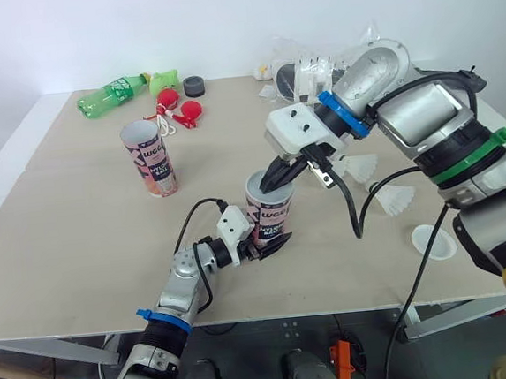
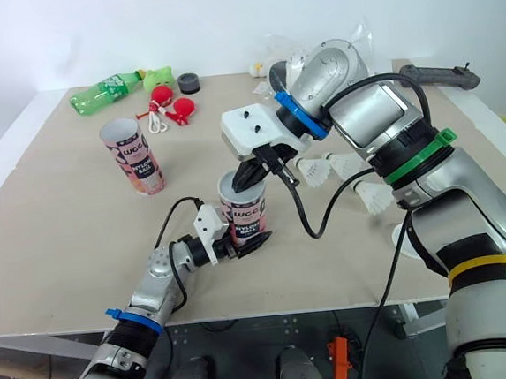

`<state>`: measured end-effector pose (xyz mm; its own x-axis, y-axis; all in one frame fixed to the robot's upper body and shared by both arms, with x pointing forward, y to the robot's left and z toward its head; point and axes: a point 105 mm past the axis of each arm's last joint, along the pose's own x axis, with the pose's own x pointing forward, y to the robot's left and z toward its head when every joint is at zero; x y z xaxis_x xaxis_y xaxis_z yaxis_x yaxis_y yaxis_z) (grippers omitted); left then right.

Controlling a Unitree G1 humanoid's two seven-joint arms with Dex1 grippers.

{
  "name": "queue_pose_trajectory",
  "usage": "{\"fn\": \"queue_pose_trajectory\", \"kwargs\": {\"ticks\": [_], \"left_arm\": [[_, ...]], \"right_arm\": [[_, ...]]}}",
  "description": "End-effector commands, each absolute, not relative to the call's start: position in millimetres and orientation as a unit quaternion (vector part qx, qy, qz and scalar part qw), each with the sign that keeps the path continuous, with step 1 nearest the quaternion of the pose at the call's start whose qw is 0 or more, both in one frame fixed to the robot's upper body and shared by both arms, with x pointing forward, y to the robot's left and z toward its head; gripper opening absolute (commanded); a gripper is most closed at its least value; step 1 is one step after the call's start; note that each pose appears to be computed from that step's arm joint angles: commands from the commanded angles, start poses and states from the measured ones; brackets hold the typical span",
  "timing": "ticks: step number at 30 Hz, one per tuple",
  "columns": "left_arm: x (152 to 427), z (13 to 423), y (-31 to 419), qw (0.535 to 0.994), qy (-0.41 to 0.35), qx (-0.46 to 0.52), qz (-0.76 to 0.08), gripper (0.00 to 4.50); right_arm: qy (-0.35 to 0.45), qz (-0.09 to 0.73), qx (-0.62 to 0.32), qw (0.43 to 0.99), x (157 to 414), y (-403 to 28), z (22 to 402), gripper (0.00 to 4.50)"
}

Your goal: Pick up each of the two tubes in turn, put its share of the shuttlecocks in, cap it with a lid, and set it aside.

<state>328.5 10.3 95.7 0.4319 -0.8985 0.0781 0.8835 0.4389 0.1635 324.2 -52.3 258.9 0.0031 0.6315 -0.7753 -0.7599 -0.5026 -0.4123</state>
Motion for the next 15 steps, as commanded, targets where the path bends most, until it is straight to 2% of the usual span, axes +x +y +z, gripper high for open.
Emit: {"fn": "queue_pose_trajectory", "kwargs": {"ticks": [1,4,8,12,15], "left_arm": [[322.7,76.0,9.0,0.842,-0.039,0.049,-0.536,3.41],[322.5,75.7,8.7,0.842,-0.038,0.049,-0.536,3.41],[322.5,75.4,9.1,0.843,-0.038,0.049,-0.535,3.41],[322.3,75.7,9.1,0.842,-0.038,0.049,-0.535,3.41],[322.4,77.1,9.8,0.843,-0.039,0.045,-0.534,3.41]], "right_arm": [[0.113,0.707,-0.521,0.465,324.8,-59.8,231.8,0.06],[0.111,0.713,-0.511,0.468,322.3,-59.7,231.5,0.06],[0.090,0.714,-0.477,0.504,320.5,-63.0,251.4,0.06],[0.041,0.727,-0.399,0.557,311.3,-65.3,290.4,0.06],[-0.013,0.712,-0.343,0.613,304.7,-82.2,316.9,0.06]]}}
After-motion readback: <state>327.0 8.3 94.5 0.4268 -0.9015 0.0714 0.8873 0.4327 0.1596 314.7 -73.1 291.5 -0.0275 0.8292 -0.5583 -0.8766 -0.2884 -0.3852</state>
